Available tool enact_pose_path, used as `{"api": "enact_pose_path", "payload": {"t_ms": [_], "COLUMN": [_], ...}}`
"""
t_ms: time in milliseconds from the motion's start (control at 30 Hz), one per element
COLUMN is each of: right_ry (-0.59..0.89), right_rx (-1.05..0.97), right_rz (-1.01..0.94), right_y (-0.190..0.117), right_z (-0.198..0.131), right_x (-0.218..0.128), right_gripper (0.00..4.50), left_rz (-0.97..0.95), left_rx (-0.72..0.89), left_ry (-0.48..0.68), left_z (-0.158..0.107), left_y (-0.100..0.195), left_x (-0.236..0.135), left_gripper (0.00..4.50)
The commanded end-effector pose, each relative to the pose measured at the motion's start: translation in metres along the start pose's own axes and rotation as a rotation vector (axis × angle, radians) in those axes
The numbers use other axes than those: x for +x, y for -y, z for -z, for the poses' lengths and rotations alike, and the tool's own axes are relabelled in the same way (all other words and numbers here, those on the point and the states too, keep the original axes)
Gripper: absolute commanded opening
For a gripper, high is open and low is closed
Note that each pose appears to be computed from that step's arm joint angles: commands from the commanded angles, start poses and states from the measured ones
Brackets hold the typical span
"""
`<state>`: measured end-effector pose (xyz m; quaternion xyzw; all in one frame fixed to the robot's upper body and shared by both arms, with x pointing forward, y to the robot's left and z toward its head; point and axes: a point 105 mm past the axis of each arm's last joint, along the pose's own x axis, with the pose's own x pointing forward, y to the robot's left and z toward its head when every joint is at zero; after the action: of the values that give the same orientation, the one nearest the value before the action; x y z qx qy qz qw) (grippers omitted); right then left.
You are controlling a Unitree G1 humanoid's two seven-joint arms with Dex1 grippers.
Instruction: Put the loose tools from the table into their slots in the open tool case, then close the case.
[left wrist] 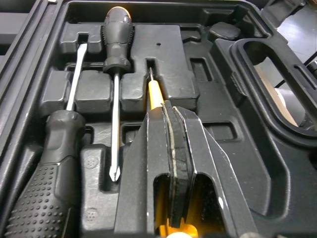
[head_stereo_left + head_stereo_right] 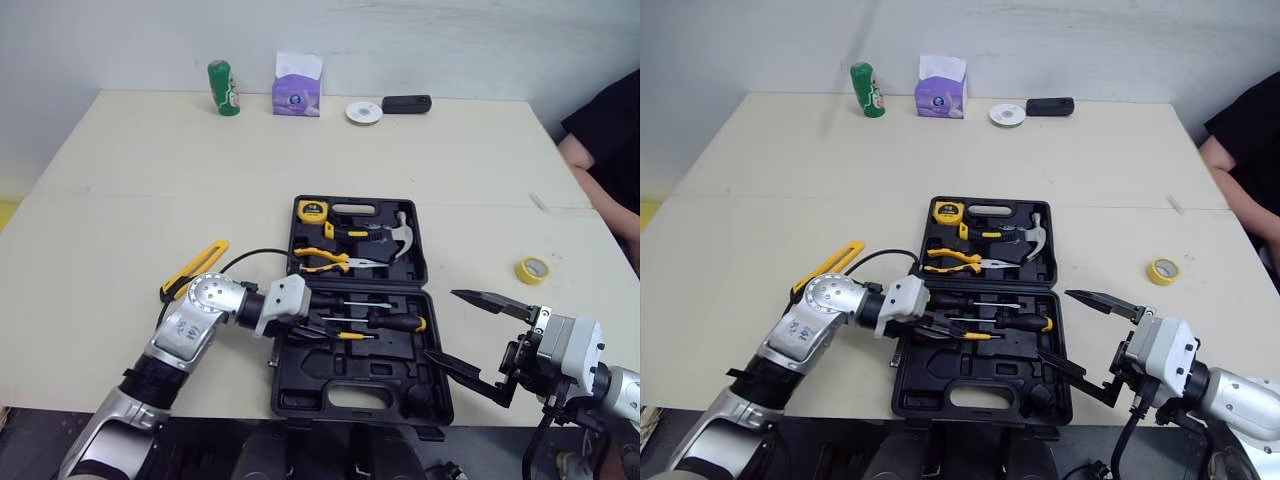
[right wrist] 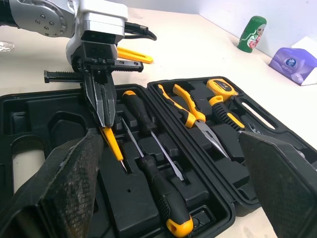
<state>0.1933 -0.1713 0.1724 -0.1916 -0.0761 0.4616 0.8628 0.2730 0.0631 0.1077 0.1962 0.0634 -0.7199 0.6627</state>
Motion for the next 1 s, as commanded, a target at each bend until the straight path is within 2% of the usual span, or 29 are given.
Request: {"api": "enact_pose_path", "payload": {"t_ms": [33,200,400,667,733,1000], "right_ry": [0.017,0.014,0.011,0.011,0.012,0.013], "right_rx": [-0.022,-0.021,-0.022,-0.023,-0.023,-0.025], "right_rz": [0.009,0.009,0.010,0.009,0.009,0.012], "right_y": [0.002,0.002,0.001,0.001,0.001,0.001], "right_z": [-0.005,-0.004,-0.003,-0.003,-0.002,-0.001], "right_x": [-0.001,-0.001,-0.002,-0.002,-0.002,-0.003], "right_gripper": [4.50,4.50,4.50,4.50,4.50,4.50], "left_rz": [-0.014,0.011,-0.078,-0.103,-0.096,-0.067], "left_rx": [-0.043,-0.060,-0.099,-0.089,-0.068,0.009], "left_ry": [-0.042,-0.104,-0.175,-0.174,-0.149,0.111], "left_z": [0.011,0.021,0.034,0.033,0.028,-0.021], "left_y": [0.000,0.006,-0.003,-0.009,-0.009,-0.014], "left_x": [0.000,0.002,-0.001,-0.007,-0.007,-0.018], "left_gripper": [0.02,0.02,0.02,0.02,0.02,0.02]}}
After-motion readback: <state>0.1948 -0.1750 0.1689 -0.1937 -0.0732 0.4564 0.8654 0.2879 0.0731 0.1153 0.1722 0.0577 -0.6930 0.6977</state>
